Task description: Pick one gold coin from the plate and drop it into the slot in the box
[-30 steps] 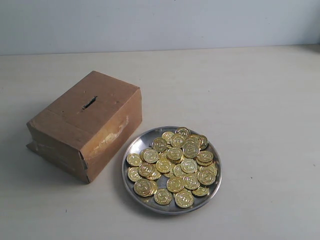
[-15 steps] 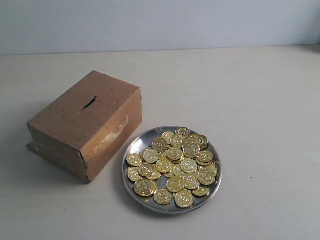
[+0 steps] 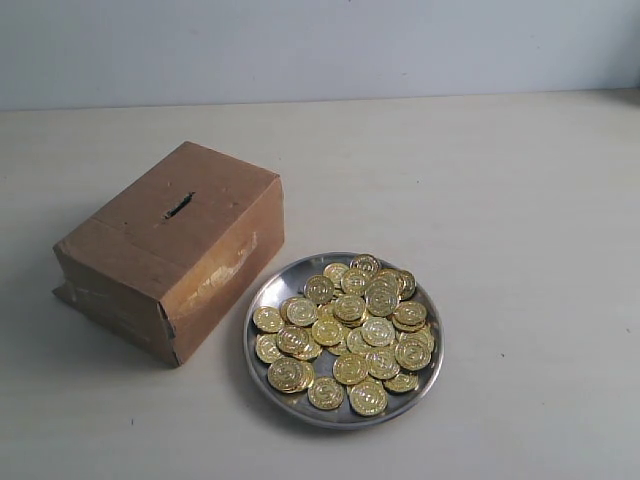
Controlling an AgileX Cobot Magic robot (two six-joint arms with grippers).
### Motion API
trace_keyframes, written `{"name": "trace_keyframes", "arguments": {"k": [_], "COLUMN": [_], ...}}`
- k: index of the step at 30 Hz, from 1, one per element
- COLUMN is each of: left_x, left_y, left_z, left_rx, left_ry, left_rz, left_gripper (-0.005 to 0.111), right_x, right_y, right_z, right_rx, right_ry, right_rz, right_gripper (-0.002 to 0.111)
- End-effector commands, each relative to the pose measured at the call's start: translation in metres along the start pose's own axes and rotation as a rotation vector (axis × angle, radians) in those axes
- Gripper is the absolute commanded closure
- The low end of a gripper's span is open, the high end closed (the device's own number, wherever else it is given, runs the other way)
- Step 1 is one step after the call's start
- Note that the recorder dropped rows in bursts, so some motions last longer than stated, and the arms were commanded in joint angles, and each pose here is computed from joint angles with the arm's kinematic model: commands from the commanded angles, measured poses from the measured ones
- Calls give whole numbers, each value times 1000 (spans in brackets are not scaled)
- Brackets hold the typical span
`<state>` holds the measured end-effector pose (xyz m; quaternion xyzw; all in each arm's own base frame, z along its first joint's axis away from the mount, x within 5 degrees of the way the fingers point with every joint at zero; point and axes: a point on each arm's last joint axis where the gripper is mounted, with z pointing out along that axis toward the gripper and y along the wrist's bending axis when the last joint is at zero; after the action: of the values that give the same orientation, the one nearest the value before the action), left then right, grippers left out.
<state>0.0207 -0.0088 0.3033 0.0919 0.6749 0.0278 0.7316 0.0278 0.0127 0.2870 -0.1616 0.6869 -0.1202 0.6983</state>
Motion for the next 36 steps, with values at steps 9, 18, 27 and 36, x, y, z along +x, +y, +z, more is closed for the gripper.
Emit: {"name": "trace_keyframes", "arguments": {"k": [9, 18, 27, 36], "left_x": [59, 103, 117, 118], "left_y": [-1, -7, -10, -11], "left_z": [21, 28, 25, 25], "left_rx": [-64, -58, -9, -5], "left_ry": [49, 116, 264, 278], "left_rz": [106, 110, 118, 121], "left_gripper": [61, 61, 61, 61], "right_x": [72, 87, 88, 88], "right_y": [9, 16, 17, 17], "right_z": [25, 27, 27, 27], "right_rx": [167, 116, 104, 104], "right_ry": [48, 125, 138, 138], "right_rz": [-242, -239, -230, -230], "right_gripper": [108, 108, 108, 108]}}
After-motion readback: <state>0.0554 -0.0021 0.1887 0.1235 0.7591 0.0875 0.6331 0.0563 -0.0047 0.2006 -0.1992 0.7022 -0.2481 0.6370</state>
